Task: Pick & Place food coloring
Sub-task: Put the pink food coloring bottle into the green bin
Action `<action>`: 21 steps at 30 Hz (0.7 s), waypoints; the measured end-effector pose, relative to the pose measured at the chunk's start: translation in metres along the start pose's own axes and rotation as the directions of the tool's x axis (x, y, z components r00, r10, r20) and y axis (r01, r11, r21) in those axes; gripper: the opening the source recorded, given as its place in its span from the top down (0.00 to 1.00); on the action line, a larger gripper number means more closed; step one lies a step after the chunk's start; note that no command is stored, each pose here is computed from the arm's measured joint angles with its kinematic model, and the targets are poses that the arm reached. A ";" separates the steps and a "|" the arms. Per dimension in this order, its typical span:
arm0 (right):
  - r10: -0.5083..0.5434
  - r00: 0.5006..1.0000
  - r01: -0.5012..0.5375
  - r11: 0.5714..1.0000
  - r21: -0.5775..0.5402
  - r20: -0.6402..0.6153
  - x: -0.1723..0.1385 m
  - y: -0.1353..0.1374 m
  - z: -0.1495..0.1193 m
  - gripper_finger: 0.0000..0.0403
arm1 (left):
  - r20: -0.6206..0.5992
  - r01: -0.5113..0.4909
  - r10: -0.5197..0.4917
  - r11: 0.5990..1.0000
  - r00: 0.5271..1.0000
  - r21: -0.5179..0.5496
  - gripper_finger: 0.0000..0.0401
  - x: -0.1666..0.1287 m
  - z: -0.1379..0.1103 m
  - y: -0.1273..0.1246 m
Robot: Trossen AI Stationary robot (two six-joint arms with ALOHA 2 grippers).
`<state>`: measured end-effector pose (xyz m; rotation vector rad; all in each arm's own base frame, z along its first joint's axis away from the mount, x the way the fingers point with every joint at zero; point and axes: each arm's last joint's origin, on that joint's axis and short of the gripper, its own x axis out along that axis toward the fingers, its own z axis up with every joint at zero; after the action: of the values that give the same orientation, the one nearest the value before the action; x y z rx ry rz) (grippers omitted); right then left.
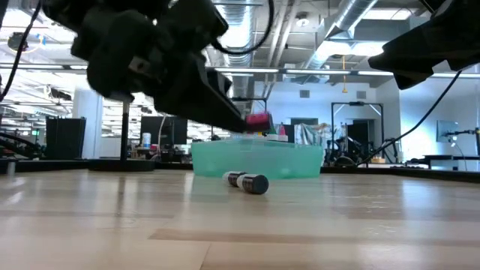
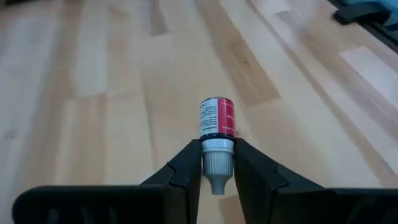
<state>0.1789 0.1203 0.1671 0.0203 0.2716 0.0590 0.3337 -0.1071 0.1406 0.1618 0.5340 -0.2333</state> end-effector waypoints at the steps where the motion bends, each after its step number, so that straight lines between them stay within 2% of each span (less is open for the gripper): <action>1: 0.000 1.000 0.000 1.000 0.000 0.000 0.000 0.000 0.000 0.70 | -0.002 -0.019 0.019 1.000 1.000 0.007 0.82 -0.004 0.003 0.001; 4: 0.000 1.000 0.000 1.000 0.001 0.000 0.000 0.000 0.000 0.70 | -0.007 -0.115 0.116 0.992 0.993 0.046 0.82 -0.016 0.011 0.005; 6: 0.000 1.000 0.000 1.000 0.001 0.000 0.000 0.000 0.000 0.70 | -0.020 -0.222 0.224 0.972 0.974 0.078 0.82 -0.023 0.015 0.012; 9: 0.000 1.000 0.000 1.000 0.001 0.000 0.000 0.000 0.000 0.70 | -0.032 -0.406 0.411 0.908 0.911 0.103 0.82 -0.029 0.018 0.029; 11: 0.000 1.000 0.000 1.000 0.001 0.000 0.000 0.000 0.000 0.70 | -0.046 -0.488 0.494 0.867 0.868 0.107 0.82 -0.030 0.017 0.043; 21: 0.000 1.000 0.000 1.000 0.000 -0.001 0.000 0.000 0.000 0.70 | -0.138 -0.653 0.645 0.757 0.752 -0.020 0.82 -0.039 0.003 0.115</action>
<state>0.1789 0.1202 0.1671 0.0207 0.2722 0.0587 0.3332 0.0099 0.1738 0.2897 0.5774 0.4882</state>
